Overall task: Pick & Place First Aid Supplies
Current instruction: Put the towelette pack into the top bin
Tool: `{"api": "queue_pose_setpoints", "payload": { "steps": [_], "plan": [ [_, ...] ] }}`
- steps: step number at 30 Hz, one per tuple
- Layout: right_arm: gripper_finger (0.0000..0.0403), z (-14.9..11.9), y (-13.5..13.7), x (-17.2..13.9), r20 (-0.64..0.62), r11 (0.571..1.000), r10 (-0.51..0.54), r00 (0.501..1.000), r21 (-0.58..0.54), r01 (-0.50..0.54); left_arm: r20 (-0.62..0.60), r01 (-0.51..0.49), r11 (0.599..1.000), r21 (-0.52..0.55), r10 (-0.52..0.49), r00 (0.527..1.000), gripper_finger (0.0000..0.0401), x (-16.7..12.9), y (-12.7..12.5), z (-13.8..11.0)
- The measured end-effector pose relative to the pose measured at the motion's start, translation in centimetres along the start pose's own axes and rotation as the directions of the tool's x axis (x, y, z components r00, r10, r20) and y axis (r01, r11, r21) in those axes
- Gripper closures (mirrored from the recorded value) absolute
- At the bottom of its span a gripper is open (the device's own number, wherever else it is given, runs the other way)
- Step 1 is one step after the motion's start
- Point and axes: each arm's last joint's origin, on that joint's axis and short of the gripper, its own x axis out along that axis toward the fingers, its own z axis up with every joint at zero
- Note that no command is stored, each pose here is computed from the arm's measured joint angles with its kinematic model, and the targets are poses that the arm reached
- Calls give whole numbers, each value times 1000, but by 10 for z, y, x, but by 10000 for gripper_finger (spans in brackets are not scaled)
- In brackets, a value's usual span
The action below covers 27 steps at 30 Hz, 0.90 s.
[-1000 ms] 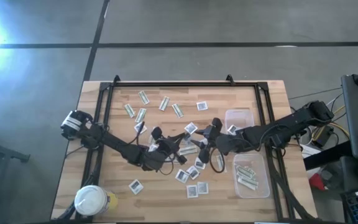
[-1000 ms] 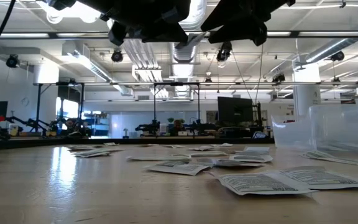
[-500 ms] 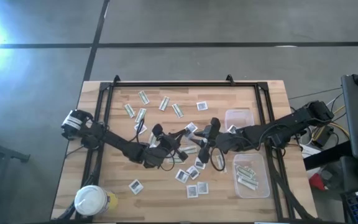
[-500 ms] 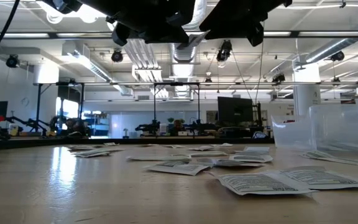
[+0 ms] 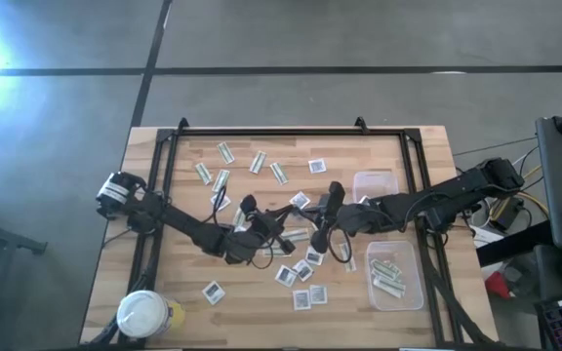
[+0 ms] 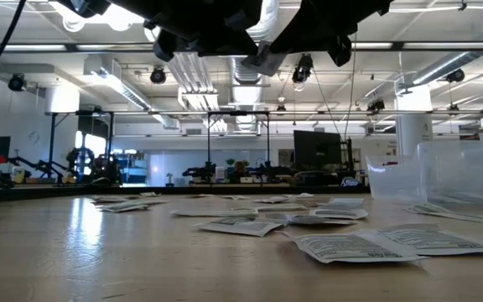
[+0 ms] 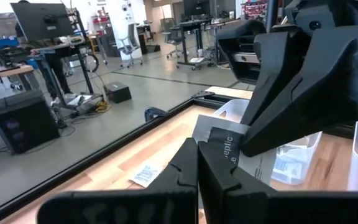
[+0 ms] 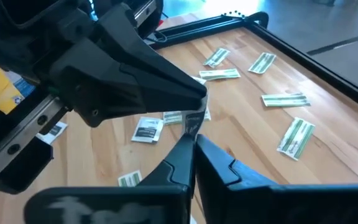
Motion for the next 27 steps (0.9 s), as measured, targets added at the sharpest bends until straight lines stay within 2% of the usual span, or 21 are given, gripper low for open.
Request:
{"api": "queue_pose_setpoints", "payload": {
  "steps": [9,13,18,27],
  "plan": [
    [395,-8,-3,-1,-78,998,-27,997,-56,23,-5,79,997,-20,-79,997,401,0,-2,0],
    [395,-13,-5,-1,-121,996,-48,992,-84,38,-10,82,997,-12,-82,997,394,0,-2,-1],
    [395,-16,-7,-2,-150,993,-63,987,-104,48,-33,99,995,29,-98,995,366,0,-2,-4],
    [395,-17,-7,-2,-174,994,-41,984,-110,22,-36,97,995,33,-96,995,315,1,-2,-5]
  ]
}}
